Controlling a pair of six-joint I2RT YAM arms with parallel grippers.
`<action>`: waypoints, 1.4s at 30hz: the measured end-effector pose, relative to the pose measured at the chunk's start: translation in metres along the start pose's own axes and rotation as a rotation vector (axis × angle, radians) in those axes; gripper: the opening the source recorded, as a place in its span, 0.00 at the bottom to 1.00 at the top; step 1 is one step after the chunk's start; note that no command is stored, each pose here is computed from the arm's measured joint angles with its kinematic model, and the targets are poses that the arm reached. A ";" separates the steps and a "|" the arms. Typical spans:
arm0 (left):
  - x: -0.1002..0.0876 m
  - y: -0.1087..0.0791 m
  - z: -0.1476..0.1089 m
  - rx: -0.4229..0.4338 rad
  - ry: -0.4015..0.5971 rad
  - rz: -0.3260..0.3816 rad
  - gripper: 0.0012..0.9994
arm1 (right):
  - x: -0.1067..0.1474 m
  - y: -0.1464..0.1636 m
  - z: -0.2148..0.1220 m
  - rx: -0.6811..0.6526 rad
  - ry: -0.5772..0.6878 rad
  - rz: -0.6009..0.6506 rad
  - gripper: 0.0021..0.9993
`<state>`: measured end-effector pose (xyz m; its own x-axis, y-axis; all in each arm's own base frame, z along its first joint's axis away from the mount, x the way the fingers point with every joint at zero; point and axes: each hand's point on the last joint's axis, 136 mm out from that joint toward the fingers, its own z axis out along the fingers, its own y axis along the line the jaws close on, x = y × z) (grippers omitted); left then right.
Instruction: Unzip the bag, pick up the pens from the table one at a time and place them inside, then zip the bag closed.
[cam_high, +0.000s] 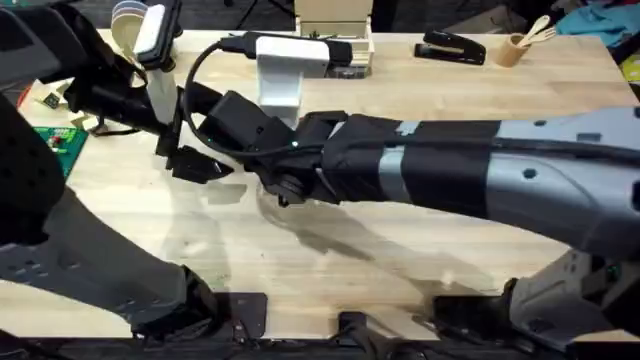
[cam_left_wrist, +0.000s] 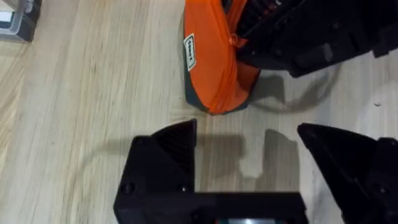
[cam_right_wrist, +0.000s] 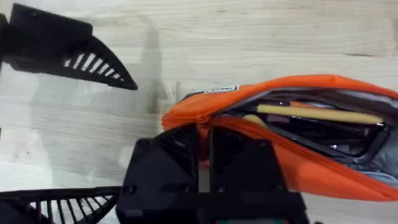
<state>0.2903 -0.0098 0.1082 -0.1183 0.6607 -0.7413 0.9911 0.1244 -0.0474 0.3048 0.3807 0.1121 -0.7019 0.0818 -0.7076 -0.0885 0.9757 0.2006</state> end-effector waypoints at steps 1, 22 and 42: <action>0.000 0.000 0.000 0.000 0.000 0.000 0.99 | 0.000 0.000 0.000 0.000 0.000 -0.004 0.08; 0.000 -0.001 0.000 0.002 -0.001 -0.003 0.99 | -0.018 -0.003 -0.036 -0.034 0.013 -0.042 0.03; -0.034 -0.011 0.004 0.037 -0.144 -0.062 0.99 | -0.020 -0.005 -0.040 -0.127 0.132 0.009 0.03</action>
<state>0.2840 -0.0359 0.1312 -0.1724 0.5390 -0.8245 0.9840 0.1329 -0.1189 0.2914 0.3664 0.1527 -0.7888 0.0546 -0.6122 -0.1649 0.9407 0.2963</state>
